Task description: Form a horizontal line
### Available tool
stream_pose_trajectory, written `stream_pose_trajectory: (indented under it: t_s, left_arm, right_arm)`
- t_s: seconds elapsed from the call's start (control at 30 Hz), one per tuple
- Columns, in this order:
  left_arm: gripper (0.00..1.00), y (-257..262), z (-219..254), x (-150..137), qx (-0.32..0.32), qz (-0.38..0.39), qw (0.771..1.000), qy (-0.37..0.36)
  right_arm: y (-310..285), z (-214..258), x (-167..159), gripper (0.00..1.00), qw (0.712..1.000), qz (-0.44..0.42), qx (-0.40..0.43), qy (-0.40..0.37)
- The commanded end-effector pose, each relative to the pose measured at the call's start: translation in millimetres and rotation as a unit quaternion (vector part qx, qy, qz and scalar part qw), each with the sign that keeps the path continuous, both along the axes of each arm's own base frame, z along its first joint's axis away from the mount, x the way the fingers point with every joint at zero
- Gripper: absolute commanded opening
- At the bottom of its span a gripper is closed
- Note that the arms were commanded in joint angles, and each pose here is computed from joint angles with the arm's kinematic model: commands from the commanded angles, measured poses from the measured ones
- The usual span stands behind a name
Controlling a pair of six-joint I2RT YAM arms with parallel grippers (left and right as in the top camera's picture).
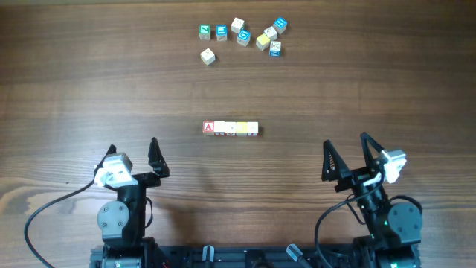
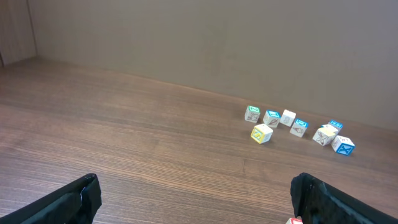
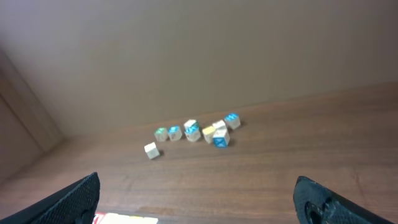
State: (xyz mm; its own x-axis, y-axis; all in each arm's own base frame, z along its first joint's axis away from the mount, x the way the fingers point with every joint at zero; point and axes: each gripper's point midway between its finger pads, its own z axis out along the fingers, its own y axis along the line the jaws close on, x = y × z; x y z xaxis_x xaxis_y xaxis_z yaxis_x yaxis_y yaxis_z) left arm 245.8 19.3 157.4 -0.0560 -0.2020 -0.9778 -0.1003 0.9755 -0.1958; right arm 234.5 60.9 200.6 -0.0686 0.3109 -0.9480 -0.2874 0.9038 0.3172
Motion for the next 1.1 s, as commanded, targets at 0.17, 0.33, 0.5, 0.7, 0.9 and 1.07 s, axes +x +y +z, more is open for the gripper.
stream_pose_trajectory:
  t_s: [0.17, 0.33, 0.5, 0.7, 0.9, 1.07]
  left_arm:
    - [1.00, -0.2, -0.2, -0.2, 0.008, 0.000, 1.000, 0.000]
    - [1.00, -0.2, -0.2, -0.2, 0.008, 0.000, 1.000, 0.000]
    - [1.00, -0.2, -0.2, -0.2, 0.008, 0.000, 1.000, 0.000]
    - [1.00, -0.1, -0.2, -0.2, 0.008, 0.000, 1.000, 0.000]
    - [1.00, -0.1, -0.2, -0.2, 0.008, 0.000, 1.000, 0.000]
    - [1.00, -0.2, -0.2, -0.2, 0.008, 0.000, 1.000, 0.000]
  right_arm:
    - [-11.6, -22.8, 6.1, 1.00, 1.000, -0.026, -0.006, 0.011]
    - [-11.7, -23.2, 6.2, 1.00, 1.000, -0.026, -0.006, 0.011]
    - [-11.6, -23.4, 6.3, 1.00, 1.000, -0.026, -0.006, 0.011]
    - [-11.6, -23.4, 6.3, 1.00, 1.000, -0.026, -0.006, 0.011]
    - [-11.6, -23.4, 6.3, 1.00, 1.000, -0.026, -0.006, 0.011]
    - [-14.0, -23.4, 6.9, 1.00, 0.999, -0.033, -0.008, 0.011]
